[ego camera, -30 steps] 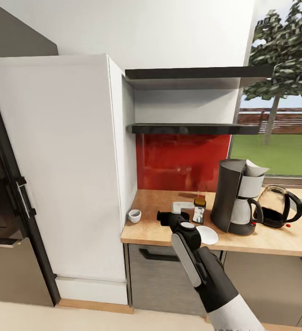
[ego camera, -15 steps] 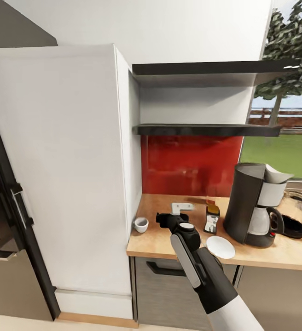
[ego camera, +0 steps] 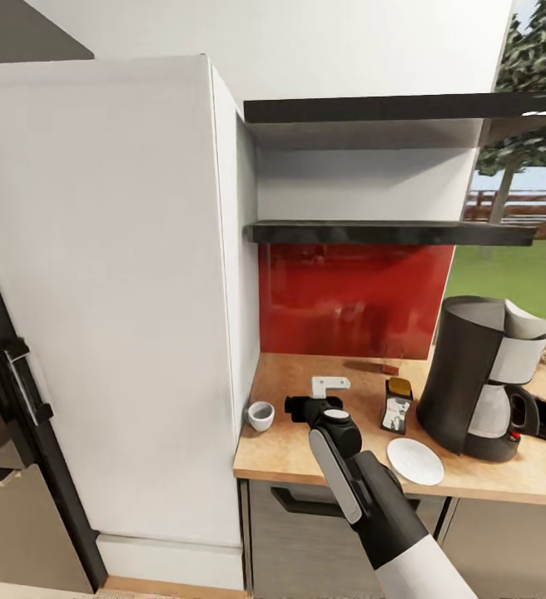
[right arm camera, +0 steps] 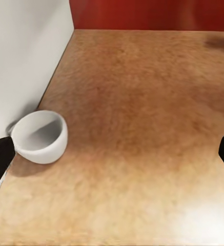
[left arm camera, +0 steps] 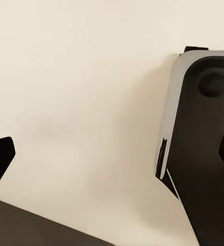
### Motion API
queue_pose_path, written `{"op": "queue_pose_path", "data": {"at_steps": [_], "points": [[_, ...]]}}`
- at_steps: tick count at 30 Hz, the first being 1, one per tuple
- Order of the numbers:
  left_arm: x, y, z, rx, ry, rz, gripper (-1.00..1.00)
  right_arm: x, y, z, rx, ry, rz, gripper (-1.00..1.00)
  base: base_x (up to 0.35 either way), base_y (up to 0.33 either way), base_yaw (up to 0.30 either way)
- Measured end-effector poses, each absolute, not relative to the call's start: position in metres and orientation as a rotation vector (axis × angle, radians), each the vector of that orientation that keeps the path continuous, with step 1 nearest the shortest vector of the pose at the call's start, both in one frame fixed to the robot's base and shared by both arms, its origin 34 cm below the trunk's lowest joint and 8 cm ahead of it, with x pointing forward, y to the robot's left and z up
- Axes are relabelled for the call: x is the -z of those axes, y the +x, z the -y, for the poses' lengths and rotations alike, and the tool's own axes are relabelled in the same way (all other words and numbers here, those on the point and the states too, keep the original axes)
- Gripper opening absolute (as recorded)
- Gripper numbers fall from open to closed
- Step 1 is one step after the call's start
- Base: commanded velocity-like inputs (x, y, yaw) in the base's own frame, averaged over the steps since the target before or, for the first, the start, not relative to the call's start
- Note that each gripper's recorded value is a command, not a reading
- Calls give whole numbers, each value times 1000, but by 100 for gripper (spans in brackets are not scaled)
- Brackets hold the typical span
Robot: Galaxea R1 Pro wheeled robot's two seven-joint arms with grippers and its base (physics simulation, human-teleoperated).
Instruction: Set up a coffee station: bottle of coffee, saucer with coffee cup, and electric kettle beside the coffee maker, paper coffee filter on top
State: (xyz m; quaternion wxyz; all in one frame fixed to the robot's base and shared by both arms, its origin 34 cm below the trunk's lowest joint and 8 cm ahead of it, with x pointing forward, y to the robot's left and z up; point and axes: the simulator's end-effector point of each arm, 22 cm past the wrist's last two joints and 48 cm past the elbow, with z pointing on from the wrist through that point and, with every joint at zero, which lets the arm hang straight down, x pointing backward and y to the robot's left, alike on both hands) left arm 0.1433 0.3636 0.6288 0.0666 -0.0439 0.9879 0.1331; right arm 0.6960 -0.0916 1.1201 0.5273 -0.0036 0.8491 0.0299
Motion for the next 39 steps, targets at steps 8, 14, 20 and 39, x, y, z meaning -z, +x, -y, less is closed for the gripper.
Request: {"op": "queue_pose_path", "data": {"at_steps": [8,14,20,39], "points": [[-628,139,-362,-400,-129,-2991,100,-1091,695,93,-54,-14,-2087,100,0,0,0],[-628,135,-363,-403,-126,-3000,100,-1064,692,93,-49,-18,-2147,100,139,72,0],[-628,131,-363,-404,-125,-3009,100,-1054,691,92,-53,-17,-2168,100,266,171,0],[-628,125,-364,-410,-123,-3025,100,-1036,689,95,-36,-22,-2204,100,135,60,0]]}}
